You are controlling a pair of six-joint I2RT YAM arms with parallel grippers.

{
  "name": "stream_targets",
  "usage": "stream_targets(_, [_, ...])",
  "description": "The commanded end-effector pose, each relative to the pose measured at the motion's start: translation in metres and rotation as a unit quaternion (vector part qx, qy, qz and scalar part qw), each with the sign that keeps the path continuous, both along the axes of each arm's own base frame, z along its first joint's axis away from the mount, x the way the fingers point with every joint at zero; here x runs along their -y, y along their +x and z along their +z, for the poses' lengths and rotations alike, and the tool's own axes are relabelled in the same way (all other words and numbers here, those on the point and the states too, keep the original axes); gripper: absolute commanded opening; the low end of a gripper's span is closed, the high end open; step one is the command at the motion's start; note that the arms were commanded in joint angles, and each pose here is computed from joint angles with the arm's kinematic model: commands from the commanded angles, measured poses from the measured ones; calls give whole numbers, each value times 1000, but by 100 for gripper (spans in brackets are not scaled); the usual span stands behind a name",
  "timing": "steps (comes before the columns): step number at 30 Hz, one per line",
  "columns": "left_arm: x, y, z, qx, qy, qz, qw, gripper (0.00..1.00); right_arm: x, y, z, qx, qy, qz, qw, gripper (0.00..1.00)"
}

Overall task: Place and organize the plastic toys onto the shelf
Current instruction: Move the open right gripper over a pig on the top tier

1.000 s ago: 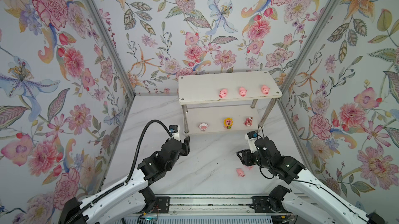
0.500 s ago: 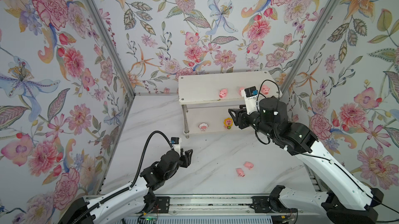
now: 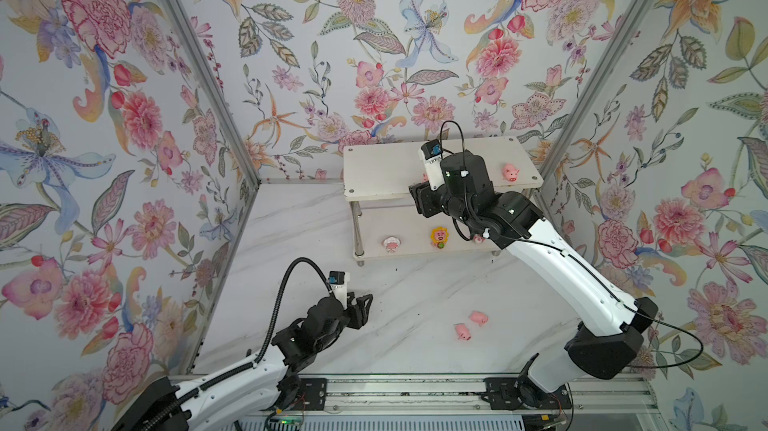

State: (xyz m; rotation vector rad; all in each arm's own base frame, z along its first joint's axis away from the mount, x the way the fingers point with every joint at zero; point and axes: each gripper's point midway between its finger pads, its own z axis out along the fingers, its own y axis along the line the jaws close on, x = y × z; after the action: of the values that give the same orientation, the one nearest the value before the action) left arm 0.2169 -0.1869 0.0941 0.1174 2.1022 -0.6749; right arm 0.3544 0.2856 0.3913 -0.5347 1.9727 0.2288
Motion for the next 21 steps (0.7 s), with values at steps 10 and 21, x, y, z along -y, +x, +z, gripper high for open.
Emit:
stream_targets(10, [-2, 5, -4, -2, -5, 1, 1000, 66, 11, 20, -9, -9, -19, -29, 999, 64])
stream_targets(21, [-8, 8, -4, -4, -10, 7, 1000, 67, 13, 29, -14, -23, -7, -24, 999, 54])
